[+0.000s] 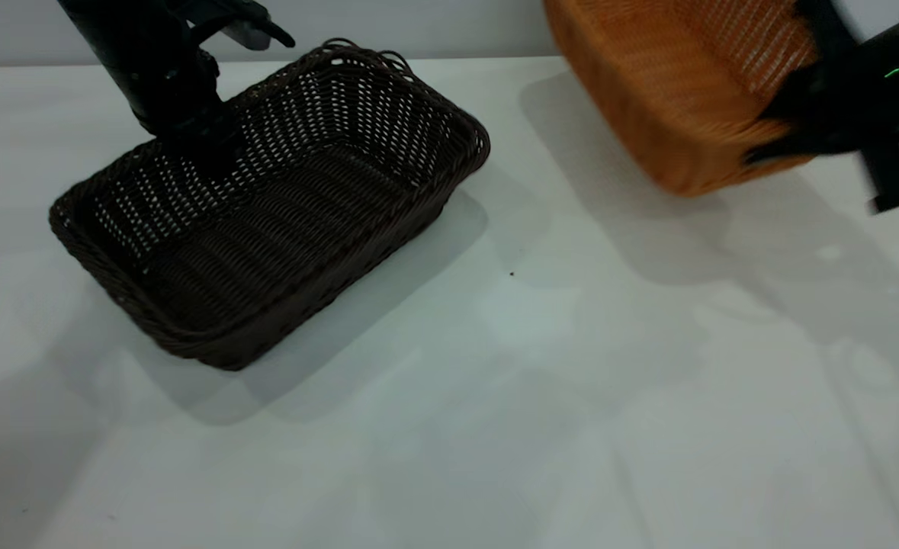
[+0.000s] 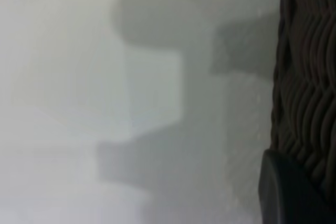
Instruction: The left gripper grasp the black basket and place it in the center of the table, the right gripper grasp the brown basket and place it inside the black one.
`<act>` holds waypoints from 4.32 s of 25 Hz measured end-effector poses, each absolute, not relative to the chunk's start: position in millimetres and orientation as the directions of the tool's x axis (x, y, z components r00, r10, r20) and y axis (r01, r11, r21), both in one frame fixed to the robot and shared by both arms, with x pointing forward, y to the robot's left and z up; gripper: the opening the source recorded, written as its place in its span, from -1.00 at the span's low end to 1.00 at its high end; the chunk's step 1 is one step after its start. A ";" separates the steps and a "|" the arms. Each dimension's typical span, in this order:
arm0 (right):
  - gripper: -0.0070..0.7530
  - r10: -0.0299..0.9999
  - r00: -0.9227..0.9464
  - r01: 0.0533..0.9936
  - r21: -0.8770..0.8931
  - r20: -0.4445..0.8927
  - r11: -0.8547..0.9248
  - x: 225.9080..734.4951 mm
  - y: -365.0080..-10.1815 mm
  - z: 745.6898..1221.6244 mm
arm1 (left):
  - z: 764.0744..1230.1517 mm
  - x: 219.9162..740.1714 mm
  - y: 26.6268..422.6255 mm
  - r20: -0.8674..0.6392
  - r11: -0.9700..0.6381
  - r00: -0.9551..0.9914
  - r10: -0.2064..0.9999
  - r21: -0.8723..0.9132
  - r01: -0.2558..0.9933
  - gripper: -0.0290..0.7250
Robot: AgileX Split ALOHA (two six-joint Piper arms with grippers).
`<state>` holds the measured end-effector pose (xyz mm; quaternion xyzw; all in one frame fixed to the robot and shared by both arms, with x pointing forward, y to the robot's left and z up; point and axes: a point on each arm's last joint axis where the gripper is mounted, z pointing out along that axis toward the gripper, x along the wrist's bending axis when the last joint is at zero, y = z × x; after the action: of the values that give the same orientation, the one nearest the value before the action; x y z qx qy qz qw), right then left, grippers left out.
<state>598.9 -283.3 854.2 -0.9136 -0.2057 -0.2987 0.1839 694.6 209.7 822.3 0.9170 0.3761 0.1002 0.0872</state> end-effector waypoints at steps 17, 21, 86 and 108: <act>-0.79 0.588 0.416 0.845 -0.056 0.693 -0.532 647.2 -345.0 941.9 | 825.2 670.8 88.1 0.398 -0.959 0.910 -0.112 0.198 -0.205 -0.72; -0.80 0.607 0.391 0.865 -0.051 0.691 -0.499 648.2 -344.9 947.7 | 821.1 664.4 75.1 0.388 -0.956 0.916 -0.097 0.220 -0.194 -0.72; 0.37 0.834 -0.028 0.944 -0.260 0.551 0.203 604.7 -146.7 863.9 | 1166.8 573.8 160.6 0.577 -0.841 0.785 0.226 0.523 -0.142 0.33; 0.43 0.882 -0.352 0.885 0.419 0.313 0.204 484.9 -202.0 1148.1 | 1252.1 410.1 248.2 0.339 -0.608 0.536 0.773 0.635 0.476 0.28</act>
<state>484.9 -202.0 1148.1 -0.5692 -0.7760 -0.2718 0.0025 410.1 248.2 1252.1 0.8424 0.3706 0.3074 0.2419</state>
